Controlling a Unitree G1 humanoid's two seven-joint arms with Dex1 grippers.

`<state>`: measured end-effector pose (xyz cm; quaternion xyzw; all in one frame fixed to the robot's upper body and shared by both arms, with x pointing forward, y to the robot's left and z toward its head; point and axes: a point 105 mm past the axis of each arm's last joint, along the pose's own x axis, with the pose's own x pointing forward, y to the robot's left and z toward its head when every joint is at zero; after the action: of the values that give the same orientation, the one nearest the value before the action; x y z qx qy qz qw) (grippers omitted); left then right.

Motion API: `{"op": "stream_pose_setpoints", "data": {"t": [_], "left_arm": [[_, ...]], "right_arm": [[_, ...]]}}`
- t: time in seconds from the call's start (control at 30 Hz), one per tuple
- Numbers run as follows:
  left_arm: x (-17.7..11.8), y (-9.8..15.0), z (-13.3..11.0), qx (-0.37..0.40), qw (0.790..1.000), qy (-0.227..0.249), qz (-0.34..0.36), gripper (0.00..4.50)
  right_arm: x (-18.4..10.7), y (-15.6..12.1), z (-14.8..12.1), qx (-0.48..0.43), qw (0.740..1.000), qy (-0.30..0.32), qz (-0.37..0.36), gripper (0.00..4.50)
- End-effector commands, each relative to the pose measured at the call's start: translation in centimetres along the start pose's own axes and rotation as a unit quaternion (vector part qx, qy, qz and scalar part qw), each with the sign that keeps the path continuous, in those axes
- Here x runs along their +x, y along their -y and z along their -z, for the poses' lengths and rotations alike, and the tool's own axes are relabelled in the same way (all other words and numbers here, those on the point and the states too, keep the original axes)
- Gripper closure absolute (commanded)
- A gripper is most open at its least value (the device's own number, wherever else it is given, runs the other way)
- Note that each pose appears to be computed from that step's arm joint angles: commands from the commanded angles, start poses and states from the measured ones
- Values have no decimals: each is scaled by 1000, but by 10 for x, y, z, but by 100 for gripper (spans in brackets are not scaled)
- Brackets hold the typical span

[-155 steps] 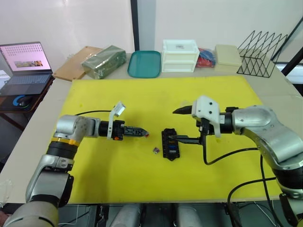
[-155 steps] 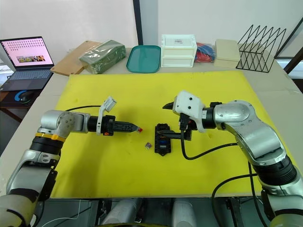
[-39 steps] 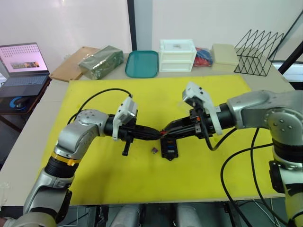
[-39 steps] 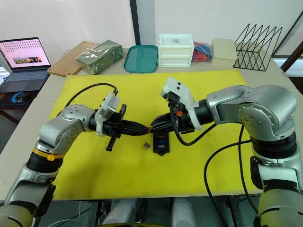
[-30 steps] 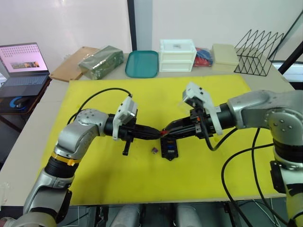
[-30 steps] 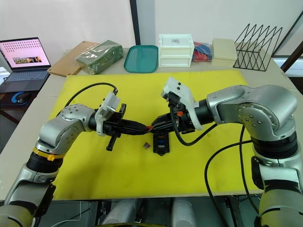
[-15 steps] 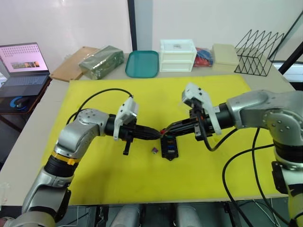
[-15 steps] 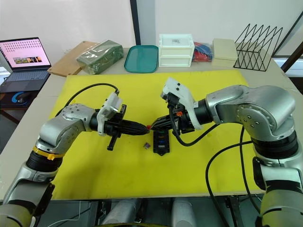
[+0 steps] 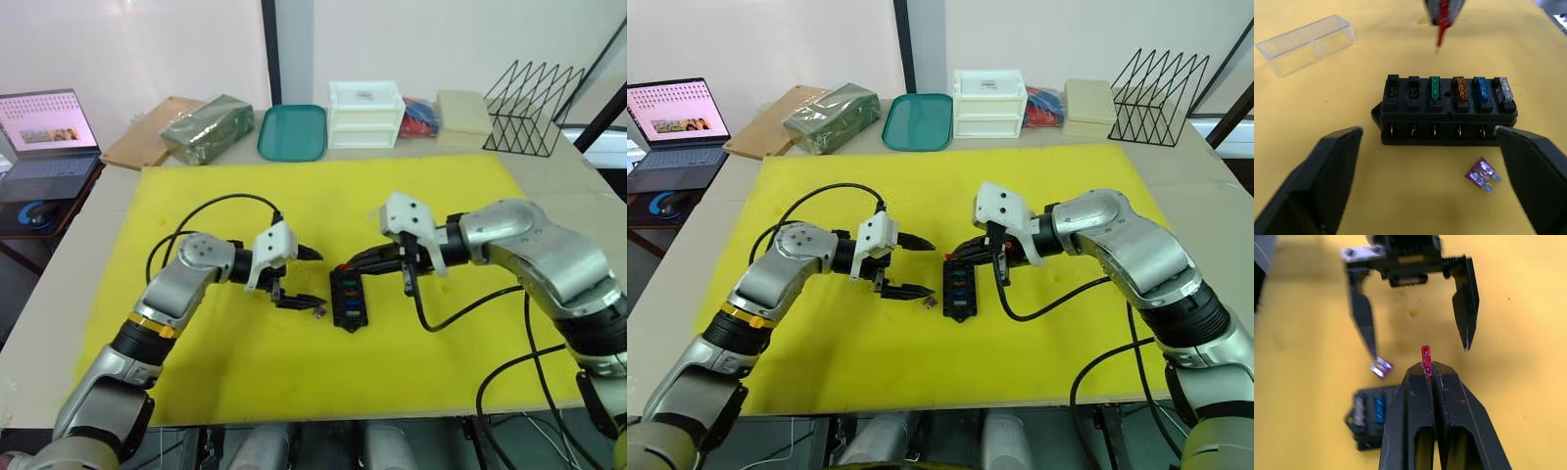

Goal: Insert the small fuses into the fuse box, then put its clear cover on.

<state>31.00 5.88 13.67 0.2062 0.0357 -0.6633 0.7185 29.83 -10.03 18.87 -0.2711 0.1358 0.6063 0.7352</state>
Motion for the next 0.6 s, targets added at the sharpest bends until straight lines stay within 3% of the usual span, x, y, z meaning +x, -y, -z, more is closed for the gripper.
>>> {"op": "stream_pose_setpoints", "data": {"t": [0.03, 0.6], "left_arm": [[3, 1, -6, 32, 999, 4, 7, 3], [6, 0, -3, 31, 999, 5, 1, 3]], "right_arm": [[1, 5, -1, -23, 1000, 5, -1, 450], [10, 10, 18, -13, 1000, -2, -19, 450]]}}
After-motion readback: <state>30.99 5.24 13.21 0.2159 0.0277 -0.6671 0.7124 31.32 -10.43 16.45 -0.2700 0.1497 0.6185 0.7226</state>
